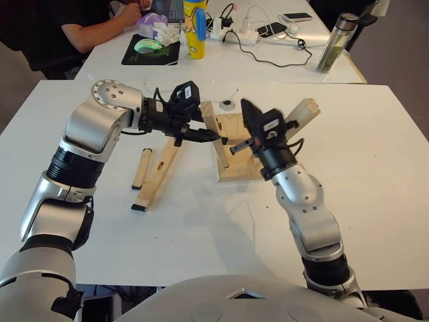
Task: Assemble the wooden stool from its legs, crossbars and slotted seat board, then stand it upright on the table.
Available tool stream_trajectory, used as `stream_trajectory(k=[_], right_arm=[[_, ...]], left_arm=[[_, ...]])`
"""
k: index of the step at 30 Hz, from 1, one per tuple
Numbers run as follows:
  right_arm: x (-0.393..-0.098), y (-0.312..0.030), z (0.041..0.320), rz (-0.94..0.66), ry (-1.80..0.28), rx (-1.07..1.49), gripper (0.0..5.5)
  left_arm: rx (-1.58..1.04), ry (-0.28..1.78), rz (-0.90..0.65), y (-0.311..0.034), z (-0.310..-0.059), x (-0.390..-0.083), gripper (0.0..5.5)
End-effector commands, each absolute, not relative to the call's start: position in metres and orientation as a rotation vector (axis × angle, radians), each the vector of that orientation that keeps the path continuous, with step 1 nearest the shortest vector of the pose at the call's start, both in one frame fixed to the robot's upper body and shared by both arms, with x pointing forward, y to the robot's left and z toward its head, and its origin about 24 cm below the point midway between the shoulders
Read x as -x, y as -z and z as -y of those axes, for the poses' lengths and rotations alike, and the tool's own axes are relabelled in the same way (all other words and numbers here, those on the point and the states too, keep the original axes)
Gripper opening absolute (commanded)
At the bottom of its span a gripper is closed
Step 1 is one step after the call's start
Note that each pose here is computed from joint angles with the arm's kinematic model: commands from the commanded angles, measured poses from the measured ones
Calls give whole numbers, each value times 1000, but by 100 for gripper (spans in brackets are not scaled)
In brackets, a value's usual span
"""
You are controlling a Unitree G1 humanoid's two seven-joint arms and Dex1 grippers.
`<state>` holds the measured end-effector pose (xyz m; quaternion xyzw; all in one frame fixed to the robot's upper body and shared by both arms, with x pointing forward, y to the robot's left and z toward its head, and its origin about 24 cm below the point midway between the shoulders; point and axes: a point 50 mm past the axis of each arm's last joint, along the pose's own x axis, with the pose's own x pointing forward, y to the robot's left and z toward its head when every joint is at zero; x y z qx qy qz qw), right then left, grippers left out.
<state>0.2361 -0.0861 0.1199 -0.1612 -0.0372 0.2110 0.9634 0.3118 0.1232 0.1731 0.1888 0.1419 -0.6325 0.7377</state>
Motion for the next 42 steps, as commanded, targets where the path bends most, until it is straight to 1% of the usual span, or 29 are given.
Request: stream_trajectory(k=[1,3,5,6,8,10,12,15,17,21,23,26,28,30,34,42], right_arm=[[-229,-89,84,-95,-501,352,0],[-227,-119,81,121,-504,238,0],[-218,-146,81,297,-537,142,0],[-213,-151,82,316,-580,76,0],[-202,-142,83,252,-683,-11,0],[-194,-119,89,128,-745,-4,0],[-188,-97,101,23,-742,30,0],[-184,-70,112,-45,-711,51,0],[-189,-57,118,-78,-641,38,0],[-200,-48,118,-82,-537,45,0],[-210,-43,116,-91,-474,119,0],[-220,-27,114,-175,-422,246,0],[-222,-13,112,-270,-427,321,0],[-218,2,111,-376,-448,387,0],[-203,20,106,-541,-524,422,0],[-189,29,100,-661,-584,391,0]], left_arm=[[-367,1342,-580,-119,-133,-304,207],[-366,1337,-583,-118,-135,-305,207],[-362,1335,-584,-117,-136,-305,207],[-360,1331,-585,-117,-136,-305,207],[-355,1326,-584,-117,-137,-304,207],[-351,1317,-583,-117,-139,-303,207],[-350,1312,-583,-117,-140,-303,207],[-348,1308,-583,-117,-141,-303,207],[-348,1305,-585,-117,-141,-302,207],[-358,1328,-588,-118,-137,-305,207],[-365,1339,-589,-119,-136,-306,207],[-370,1348,-590,-120,-135,-309,207],[-373,1353,-590,-120,-133,-310,207],[-374,1364,-586,-120,-129,-311,207],[-393,1385,-592,-114,-119,-310,207],[-431,1429,-677,-80,-101,-296,207]])
